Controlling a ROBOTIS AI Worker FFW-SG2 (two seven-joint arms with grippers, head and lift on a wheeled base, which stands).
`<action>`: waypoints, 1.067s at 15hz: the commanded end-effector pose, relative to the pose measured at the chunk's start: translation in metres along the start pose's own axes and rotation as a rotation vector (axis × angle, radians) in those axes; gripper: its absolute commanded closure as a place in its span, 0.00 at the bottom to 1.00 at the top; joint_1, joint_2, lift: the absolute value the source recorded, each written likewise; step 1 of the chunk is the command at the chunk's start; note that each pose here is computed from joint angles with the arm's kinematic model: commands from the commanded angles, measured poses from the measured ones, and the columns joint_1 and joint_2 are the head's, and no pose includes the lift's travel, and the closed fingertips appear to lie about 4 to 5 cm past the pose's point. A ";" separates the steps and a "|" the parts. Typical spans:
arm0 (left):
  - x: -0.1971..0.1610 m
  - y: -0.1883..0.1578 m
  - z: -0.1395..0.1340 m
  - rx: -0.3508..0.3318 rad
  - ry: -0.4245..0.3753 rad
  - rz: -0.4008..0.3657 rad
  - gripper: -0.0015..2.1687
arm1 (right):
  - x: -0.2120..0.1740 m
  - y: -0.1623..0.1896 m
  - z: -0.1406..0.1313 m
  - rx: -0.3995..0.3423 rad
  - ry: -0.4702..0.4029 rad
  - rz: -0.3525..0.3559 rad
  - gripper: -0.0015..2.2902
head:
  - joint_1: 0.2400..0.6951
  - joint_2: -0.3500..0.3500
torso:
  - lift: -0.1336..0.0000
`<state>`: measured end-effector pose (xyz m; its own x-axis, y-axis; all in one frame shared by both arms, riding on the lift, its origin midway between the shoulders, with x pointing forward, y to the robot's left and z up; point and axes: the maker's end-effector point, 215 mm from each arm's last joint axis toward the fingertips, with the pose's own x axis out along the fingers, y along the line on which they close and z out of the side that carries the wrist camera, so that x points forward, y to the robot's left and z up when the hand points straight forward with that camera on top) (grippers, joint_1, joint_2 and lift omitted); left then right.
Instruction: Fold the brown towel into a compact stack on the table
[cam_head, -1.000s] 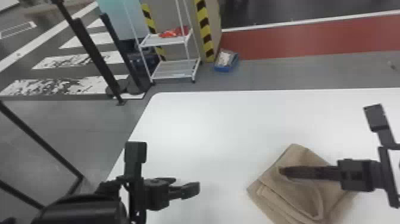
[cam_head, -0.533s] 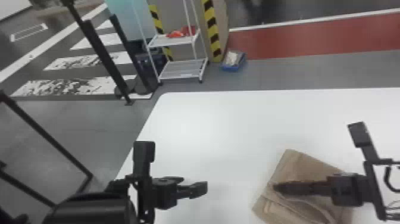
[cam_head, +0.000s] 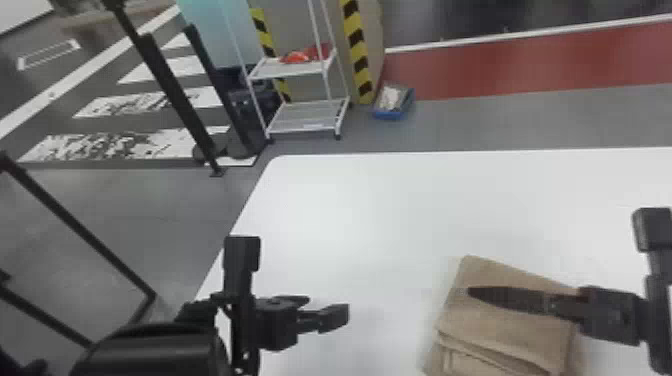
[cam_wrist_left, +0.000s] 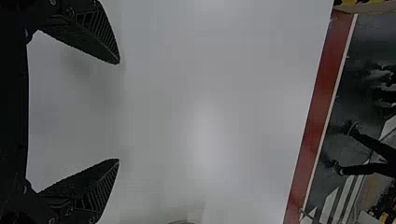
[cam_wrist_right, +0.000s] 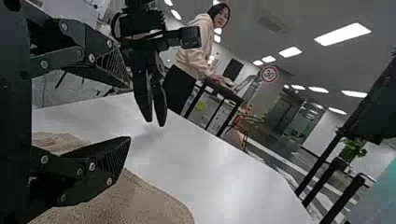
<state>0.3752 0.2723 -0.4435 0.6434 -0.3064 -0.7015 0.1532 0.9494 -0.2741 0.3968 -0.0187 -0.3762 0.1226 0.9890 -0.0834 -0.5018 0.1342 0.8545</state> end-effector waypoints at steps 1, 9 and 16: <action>0.002 -0.003 0.001 -0.001 -0.003 -0.004 0.07 | -0.029 0.007 0.025 0.090 -0.099 0.033 0.01 | 1.00 1.00 | 0.07; 0.004 -0.003 0.003 0.006 -0.004 0.013 0.07 | -0.082 -0.005 0.062 -0.050 -0.247 -0.034 0.03 | 1.00 0.87 | 0.07; 0.009 -0.054 0.030 0.091 -0.146 -0.097 0.07 | -0.154 -0.074 0.098 -0.558 -0.149 -0.611 0.04 | 1.00 0.71 | 0.07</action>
<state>0.3945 0.2432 -0.4252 0.7095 -0.3412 -0.6166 0.2303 0.9392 -0.2547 0.4923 -0.1712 -0.3664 0.5637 0.7750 -0.2856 -0.6718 0.6314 0.3873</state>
